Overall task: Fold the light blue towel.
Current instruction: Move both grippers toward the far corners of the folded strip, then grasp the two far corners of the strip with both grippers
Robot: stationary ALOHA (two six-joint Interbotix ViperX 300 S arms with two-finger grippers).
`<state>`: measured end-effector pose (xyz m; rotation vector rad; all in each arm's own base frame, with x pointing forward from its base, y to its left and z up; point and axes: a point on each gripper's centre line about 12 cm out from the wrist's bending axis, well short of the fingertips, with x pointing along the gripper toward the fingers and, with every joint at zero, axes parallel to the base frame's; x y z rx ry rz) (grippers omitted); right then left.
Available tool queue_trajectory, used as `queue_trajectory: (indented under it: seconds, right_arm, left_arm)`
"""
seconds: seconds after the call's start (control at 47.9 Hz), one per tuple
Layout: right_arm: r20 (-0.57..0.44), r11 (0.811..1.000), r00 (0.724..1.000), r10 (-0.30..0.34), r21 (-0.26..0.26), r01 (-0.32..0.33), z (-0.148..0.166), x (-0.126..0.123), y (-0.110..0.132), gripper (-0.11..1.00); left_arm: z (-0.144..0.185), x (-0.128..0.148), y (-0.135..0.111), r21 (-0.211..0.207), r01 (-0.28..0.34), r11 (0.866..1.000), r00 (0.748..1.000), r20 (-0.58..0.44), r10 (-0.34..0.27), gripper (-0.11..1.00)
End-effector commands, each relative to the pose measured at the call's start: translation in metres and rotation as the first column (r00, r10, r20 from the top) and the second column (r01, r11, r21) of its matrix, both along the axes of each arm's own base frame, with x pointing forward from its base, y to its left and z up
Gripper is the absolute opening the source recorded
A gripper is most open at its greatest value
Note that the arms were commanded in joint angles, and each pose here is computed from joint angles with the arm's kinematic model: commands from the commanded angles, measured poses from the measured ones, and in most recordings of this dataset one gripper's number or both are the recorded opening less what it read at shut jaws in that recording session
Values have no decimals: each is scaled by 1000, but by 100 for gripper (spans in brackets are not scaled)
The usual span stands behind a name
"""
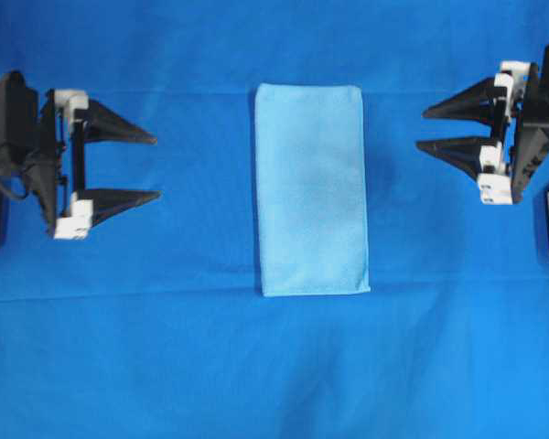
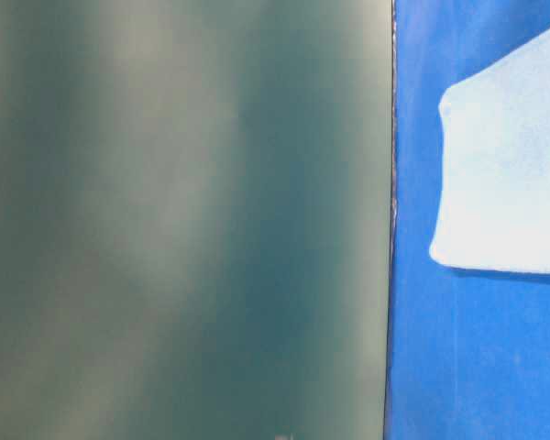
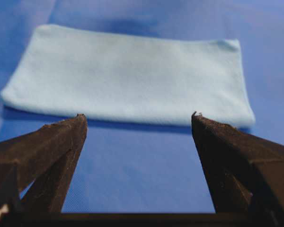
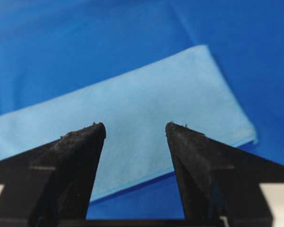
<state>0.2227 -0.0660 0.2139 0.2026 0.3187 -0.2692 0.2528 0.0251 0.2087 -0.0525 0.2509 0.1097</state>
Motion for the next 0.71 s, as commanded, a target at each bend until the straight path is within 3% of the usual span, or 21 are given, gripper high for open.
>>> queue_trajectory:
  seconds: [0.0, 0.23, 0.418, 0.689]
  right_arm:
    - [9, 1000, 999, -31, -1, 31, 8, 10, -11, 59]
    - [-134, 994, 985, -110, -3, 110, -15, 36, -50, 59]
    - [-296, 987, 942, -161, -24, 161, -40, 57, -85, 59]
    - [-400, 986, 902, -159, -21, 165, -76, 80, -111, 59]
  left_arm:
    - [8, 16, 8, 5, -23, 1000, 999, 32, 23, 85]
    - [-4, 71, 40, 10, -98, 995, 995, -35, 98, 85]
    - [-37, 99, 81, 1, -191, 982, 974, -126, 190, 85]
    - [-83, 129, 114, -12, -249, 968, 946, -216, 241, 85]
